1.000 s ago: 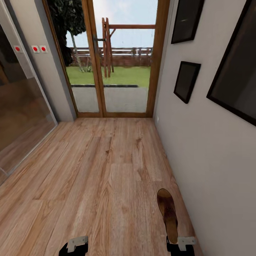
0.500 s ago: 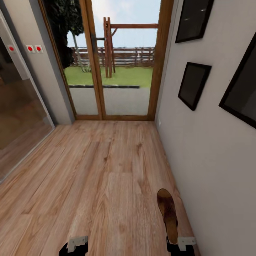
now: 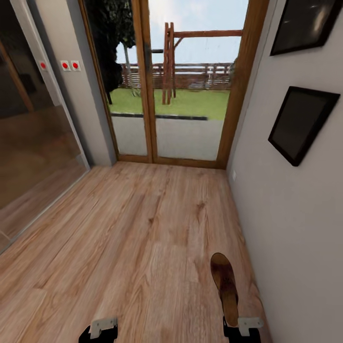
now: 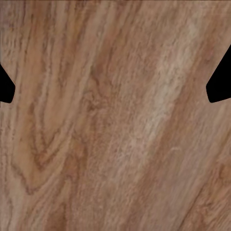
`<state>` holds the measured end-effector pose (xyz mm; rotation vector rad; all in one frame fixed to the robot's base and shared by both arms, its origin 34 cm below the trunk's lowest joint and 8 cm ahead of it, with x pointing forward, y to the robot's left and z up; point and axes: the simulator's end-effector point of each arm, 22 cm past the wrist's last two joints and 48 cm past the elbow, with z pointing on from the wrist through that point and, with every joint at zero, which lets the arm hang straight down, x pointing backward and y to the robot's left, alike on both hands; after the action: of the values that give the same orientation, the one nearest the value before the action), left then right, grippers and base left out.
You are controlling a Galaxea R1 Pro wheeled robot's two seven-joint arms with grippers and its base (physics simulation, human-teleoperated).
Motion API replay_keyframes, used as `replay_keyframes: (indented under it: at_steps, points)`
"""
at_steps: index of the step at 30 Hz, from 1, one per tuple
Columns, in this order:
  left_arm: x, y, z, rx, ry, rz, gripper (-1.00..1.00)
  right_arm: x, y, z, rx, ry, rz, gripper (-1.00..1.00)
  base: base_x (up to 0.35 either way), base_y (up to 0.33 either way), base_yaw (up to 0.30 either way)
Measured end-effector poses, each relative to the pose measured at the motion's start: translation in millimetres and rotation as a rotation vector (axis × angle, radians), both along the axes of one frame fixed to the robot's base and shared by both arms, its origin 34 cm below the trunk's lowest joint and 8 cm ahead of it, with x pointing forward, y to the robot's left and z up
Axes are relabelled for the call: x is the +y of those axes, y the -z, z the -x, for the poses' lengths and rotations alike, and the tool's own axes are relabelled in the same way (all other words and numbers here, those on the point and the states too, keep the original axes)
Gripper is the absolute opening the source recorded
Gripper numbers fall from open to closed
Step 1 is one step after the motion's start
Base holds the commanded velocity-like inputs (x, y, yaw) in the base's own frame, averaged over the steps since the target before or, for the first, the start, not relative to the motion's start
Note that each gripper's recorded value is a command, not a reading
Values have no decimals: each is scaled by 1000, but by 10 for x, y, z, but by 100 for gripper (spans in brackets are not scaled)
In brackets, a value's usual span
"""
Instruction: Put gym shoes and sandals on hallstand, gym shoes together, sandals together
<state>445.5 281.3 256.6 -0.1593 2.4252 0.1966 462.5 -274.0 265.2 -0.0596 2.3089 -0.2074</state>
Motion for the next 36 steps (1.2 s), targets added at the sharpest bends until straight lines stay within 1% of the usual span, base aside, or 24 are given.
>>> replay_keyframes:
  at_steps: [4,17,27,36]
  points:
    - [3,-1,-1,-1,0,-1,100,-1,0,0,0,0,0,-100,324,-85,277]
    - [17,3,12,1,0,-3,100,2,0,0,0,-1,0,-100,339,-3,277]
    - [20,5,16,2,0,-3,100,2,1,2,1,-1,0,-100,340,85,277]
    - [49,4,17,2,-2,-7,100,2,2,4,1,-1,0,-100,340,18,277]
